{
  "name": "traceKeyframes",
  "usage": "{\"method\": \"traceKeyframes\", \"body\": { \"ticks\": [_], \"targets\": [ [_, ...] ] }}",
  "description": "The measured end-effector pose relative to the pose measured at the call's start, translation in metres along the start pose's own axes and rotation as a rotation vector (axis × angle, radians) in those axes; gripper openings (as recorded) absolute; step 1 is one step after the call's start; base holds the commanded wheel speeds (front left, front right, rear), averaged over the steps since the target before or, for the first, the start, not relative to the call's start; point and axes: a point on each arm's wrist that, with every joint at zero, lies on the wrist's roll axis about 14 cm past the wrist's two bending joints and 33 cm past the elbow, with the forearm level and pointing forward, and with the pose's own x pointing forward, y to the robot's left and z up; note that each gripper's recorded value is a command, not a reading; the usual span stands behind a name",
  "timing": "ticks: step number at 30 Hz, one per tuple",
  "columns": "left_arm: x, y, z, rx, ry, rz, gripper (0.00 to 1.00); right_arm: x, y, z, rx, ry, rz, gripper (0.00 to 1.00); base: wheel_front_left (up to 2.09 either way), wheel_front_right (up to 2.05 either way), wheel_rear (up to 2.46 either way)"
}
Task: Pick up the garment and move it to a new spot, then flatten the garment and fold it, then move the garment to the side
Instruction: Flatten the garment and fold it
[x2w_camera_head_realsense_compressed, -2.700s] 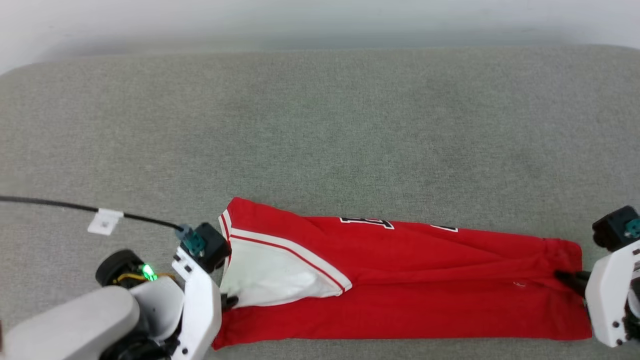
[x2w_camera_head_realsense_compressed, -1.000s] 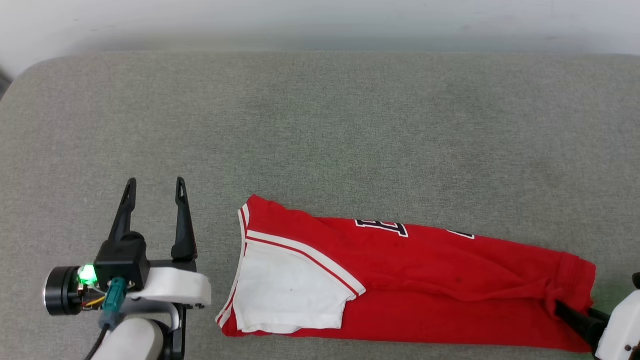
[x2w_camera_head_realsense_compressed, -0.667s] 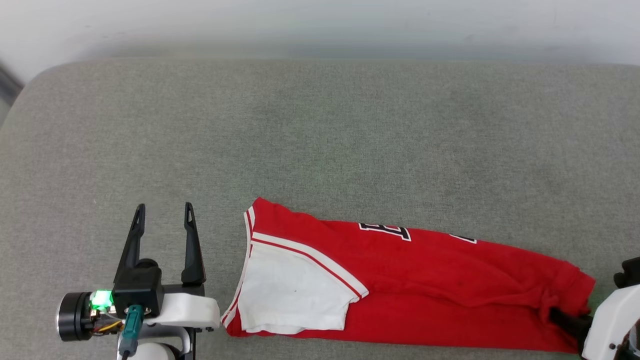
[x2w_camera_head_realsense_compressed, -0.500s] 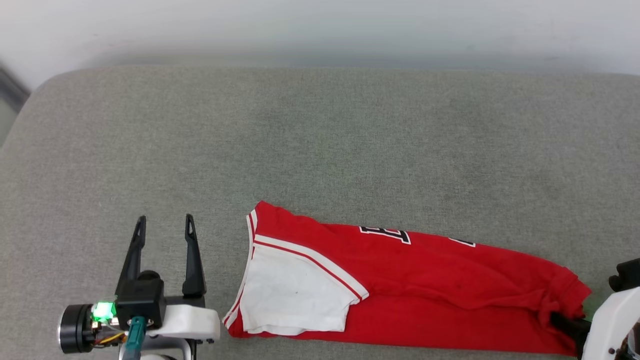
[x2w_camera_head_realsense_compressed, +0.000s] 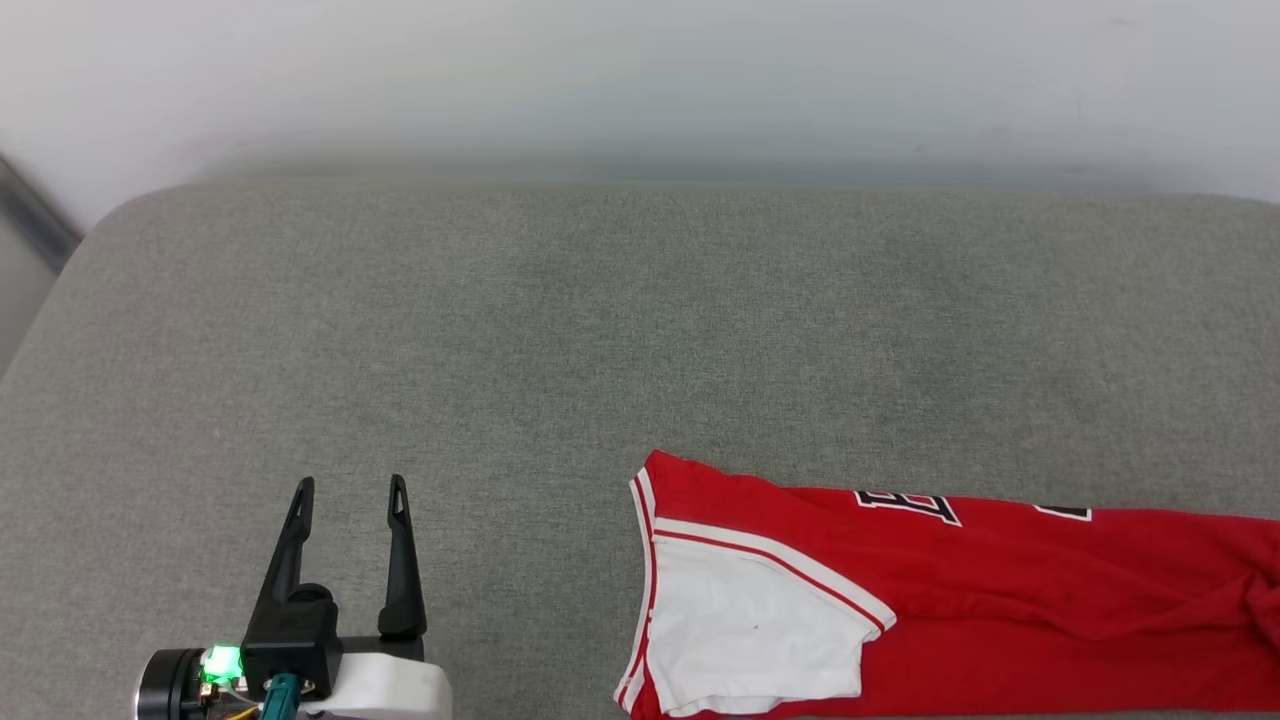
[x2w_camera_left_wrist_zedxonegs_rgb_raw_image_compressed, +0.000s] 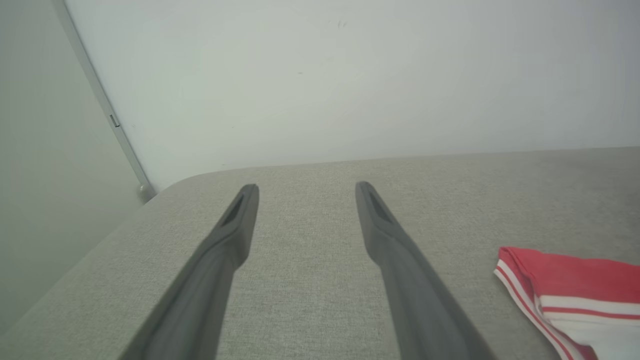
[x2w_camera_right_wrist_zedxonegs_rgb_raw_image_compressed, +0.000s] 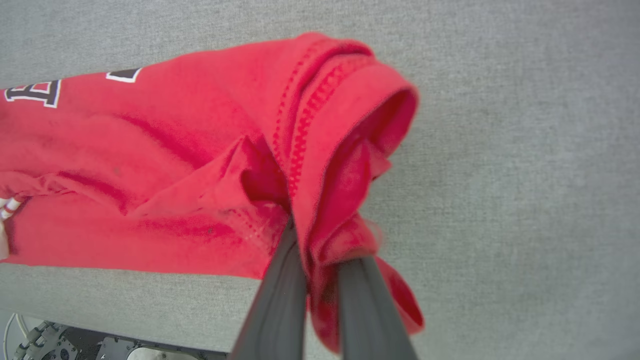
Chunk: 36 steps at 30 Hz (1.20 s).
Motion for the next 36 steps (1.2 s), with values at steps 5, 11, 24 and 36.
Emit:
{"method": "traceKeyframes", "body": {
  "ticks": [5,11,24,36],
  "targets": [
    [-0.005,-0.001,0.002,-0.011,-0.005,-0.007,1.0,-0.009,0.011,0.008,-0.06,0.018,0.033,0.0,0.0,0.0,0.0],
    [-0.005,-0.005,0.004,-0.018,-0.012,-0.023,1.0,-0.015,0.077,0.017,-0.162,-0.005,0.215,0.0,0.0,0.0,0.0],
    [0.006,-0.008,-0.005,-0.025,0.011,-0.03,1.0,-0.005,0.242,0.02,-0.491,0.011,0.562,0.0,0.0,0.0,0.0],
    [0.022,-0.007,-0.015,-0.023,0.031,-0.024,1.0,0.05,0.312,-0.025,-0.699,0.183,0.626,0.0,0.0,0.0,0.0]
  ]
}}
